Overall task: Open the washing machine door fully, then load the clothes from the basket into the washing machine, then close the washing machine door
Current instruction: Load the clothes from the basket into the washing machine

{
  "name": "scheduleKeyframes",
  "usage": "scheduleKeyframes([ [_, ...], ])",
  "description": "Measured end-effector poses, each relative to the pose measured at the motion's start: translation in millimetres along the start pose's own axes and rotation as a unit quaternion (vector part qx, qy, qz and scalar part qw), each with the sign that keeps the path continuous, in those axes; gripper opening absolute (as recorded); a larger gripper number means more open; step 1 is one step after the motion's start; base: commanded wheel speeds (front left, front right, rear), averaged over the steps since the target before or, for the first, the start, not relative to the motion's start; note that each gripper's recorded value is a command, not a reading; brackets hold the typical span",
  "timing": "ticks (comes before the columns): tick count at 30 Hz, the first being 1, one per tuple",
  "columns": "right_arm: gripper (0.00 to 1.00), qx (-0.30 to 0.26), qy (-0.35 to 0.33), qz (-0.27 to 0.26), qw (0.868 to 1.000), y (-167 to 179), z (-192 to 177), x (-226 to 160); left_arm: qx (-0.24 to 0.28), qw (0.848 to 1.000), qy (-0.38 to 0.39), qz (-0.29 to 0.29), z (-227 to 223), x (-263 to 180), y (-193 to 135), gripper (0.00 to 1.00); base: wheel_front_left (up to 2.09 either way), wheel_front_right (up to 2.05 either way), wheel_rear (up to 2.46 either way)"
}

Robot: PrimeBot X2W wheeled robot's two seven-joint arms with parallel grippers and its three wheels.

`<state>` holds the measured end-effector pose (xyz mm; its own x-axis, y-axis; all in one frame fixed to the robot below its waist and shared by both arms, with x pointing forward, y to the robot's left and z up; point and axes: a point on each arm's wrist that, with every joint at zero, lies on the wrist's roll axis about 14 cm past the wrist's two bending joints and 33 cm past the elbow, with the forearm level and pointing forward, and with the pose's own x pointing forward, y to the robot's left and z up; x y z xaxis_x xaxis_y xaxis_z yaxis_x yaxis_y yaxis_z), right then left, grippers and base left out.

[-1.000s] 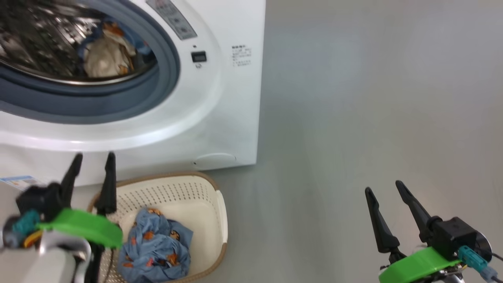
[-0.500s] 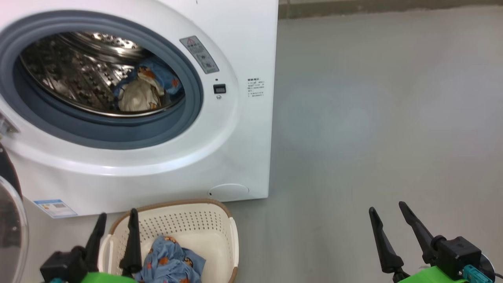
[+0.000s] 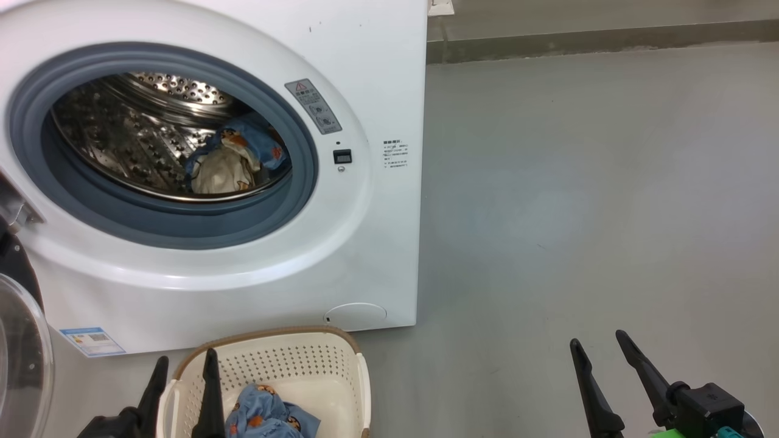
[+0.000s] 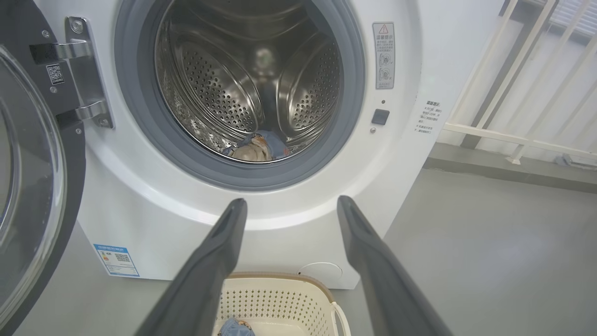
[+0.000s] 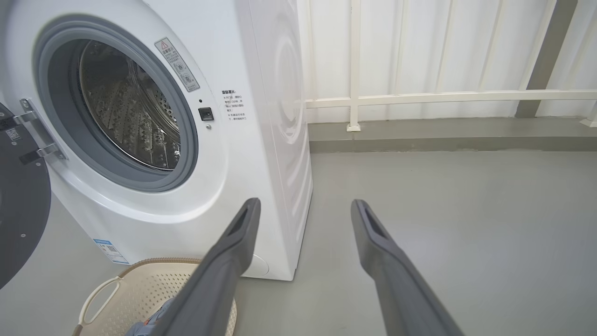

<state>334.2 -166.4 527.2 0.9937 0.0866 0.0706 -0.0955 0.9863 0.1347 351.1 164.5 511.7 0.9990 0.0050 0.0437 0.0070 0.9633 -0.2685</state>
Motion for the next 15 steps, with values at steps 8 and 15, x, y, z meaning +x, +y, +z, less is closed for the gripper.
scheduleKeyframes([
  [8, 1.00, 0.000, -0.001, 0.002, 1.000, 1.4, 1.6, 0.2, 0.002, 1.000, -0.008, 0.002, 2.8, -0.5, 0.2, 1.00, 0.00, 0.00, 0.00],
  [15, 1.00, 0.000, 0.001, 0.004, 1.000, 2.3, 1.6, 0.4, -0.003, 1.000, -0.013, 0.000, 3.2, -1.5, -2.3, 1.00, 0.00, 0.00, 0.00],
])
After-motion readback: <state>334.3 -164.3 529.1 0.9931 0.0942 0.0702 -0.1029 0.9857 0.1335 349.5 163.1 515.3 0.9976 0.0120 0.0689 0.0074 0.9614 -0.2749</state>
